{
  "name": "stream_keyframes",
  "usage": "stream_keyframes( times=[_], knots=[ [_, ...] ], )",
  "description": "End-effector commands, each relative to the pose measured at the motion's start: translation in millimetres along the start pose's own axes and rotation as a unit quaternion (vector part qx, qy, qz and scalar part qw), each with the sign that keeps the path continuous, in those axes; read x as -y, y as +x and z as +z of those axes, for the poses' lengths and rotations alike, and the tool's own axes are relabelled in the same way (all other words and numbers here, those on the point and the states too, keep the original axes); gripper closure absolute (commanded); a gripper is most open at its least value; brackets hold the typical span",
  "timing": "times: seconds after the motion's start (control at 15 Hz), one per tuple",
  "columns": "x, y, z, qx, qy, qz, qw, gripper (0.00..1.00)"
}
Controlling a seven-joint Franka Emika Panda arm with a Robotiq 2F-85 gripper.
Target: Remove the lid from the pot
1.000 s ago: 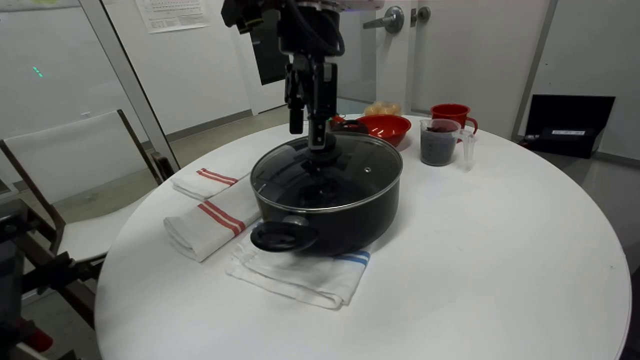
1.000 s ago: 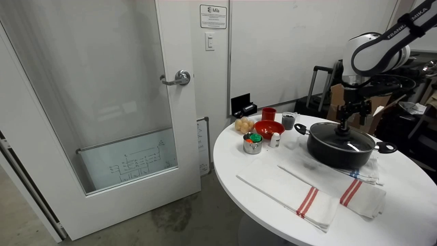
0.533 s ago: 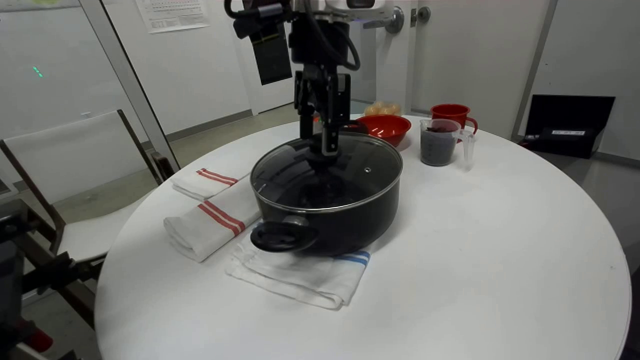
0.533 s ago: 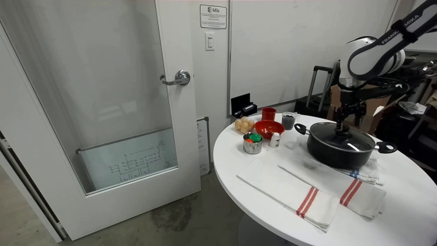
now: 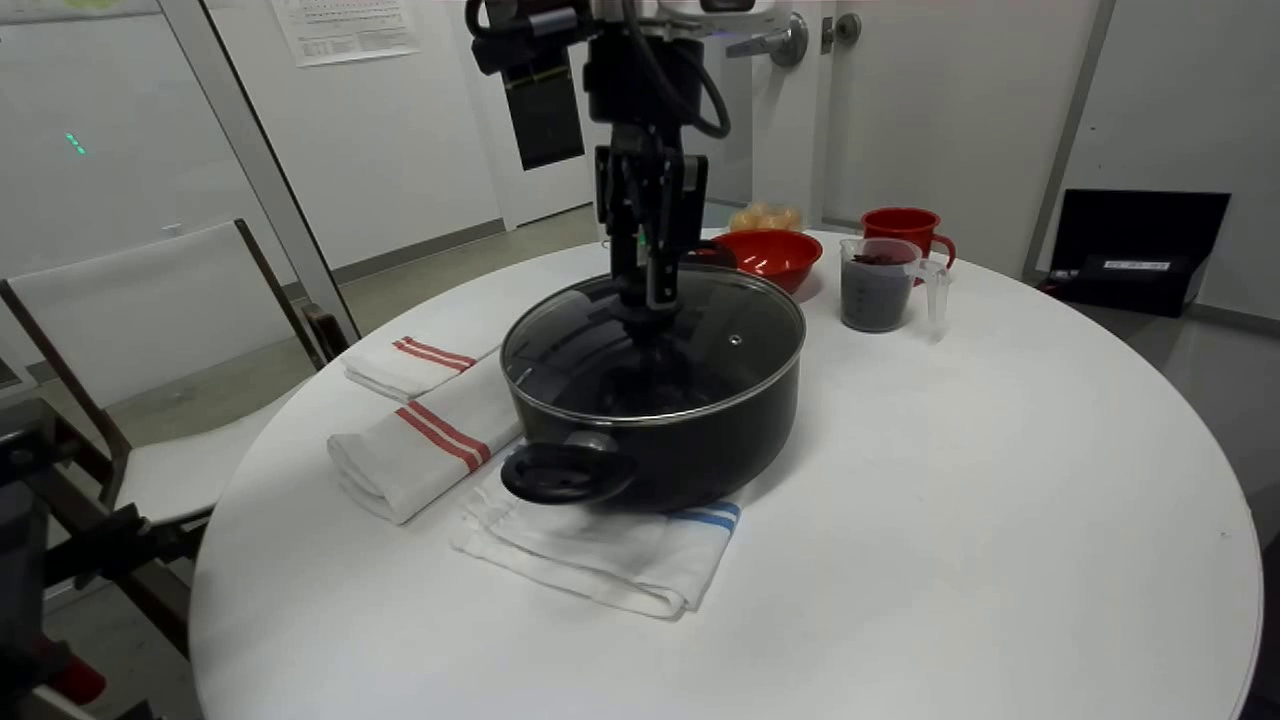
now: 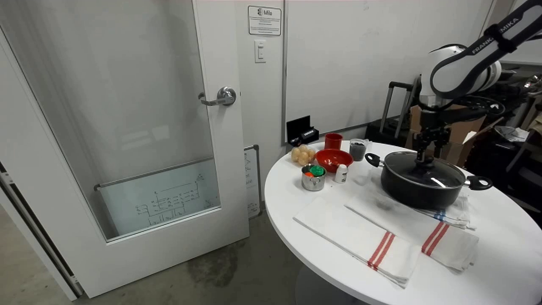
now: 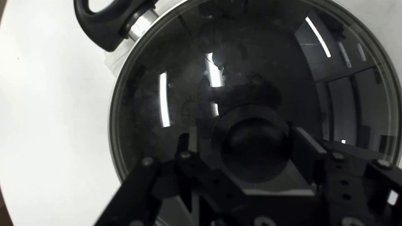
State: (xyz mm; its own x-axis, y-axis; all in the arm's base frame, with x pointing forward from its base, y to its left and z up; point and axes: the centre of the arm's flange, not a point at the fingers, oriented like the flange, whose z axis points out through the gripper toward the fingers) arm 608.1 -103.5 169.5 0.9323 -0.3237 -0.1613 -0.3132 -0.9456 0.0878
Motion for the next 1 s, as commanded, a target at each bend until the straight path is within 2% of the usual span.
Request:
stream_keyframes(
  times=[0.0,0.13,0.53,0.93],
  knots=[
    [-1,6,1,-0.007,0.019,-0.008,0.9998,0.58],
    [1,5,0,-0.007,0.024,-0.010,0.9996,0.74],
    [-2,-3,-8,-0.008,0.024,0.000,0.9997,0.75],
    [-4,-21,-35,-0.006,0.012,0.022,0.9997,0.75]
  ],
)
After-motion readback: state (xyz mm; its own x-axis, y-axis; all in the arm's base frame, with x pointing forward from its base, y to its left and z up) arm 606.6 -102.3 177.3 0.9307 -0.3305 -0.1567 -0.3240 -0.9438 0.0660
